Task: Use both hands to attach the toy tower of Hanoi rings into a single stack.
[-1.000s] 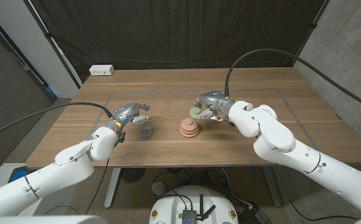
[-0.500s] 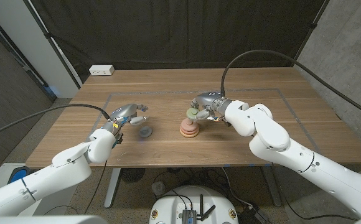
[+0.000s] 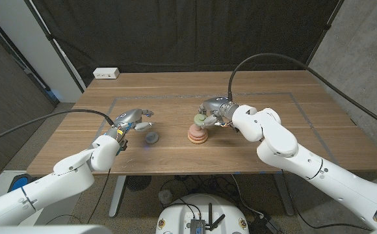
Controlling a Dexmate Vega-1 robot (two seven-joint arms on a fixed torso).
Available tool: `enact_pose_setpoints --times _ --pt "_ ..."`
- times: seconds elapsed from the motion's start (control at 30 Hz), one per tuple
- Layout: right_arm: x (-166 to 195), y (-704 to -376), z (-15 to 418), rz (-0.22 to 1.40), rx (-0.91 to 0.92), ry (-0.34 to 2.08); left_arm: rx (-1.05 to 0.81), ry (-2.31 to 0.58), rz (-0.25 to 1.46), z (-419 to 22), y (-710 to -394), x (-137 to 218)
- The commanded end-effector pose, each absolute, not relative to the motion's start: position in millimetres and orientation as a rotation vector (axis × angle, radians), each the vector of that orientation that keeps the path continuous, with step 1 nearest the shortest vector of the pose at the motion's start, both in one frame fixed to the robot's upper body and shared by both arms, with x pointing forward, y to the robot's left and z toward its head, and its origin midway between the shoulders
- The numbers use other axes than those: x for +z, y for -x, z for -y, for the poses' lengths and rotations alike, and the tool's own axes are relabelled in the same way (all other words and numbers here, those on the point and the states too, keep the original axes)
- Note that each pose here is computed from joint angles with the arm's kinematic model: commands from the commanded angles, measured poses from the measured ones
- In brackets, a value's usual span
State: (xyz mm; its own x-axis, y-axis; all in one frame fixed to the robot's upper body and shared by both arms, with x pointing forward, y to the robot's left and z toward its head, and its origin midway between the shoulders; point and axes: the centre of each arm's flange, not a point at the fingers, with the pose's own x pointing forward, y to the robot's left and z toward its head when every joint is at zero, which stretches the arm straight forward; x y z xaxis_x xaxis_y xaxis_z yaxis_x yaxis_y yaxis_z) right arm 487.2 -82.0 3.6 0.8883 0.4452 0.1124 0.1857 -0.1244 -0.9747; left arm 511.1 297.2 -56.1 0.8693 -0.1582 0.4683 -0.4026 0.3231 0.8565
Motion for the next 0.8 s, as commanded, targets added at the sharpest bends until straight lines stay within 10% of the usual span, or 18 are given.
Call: enact_pose_setpoints --times 0.03,0.8 --pt "1.8 -494.9 78.7 0.469 0.247 1.705 0.163 -1.247 0.527 -295.3 -513.2 -56.6" --pt "1.9 -502.3 64.4 0.5 0.289 1.728 0.153 -1.218 0.533 -295.0 -518.1 -50.1"
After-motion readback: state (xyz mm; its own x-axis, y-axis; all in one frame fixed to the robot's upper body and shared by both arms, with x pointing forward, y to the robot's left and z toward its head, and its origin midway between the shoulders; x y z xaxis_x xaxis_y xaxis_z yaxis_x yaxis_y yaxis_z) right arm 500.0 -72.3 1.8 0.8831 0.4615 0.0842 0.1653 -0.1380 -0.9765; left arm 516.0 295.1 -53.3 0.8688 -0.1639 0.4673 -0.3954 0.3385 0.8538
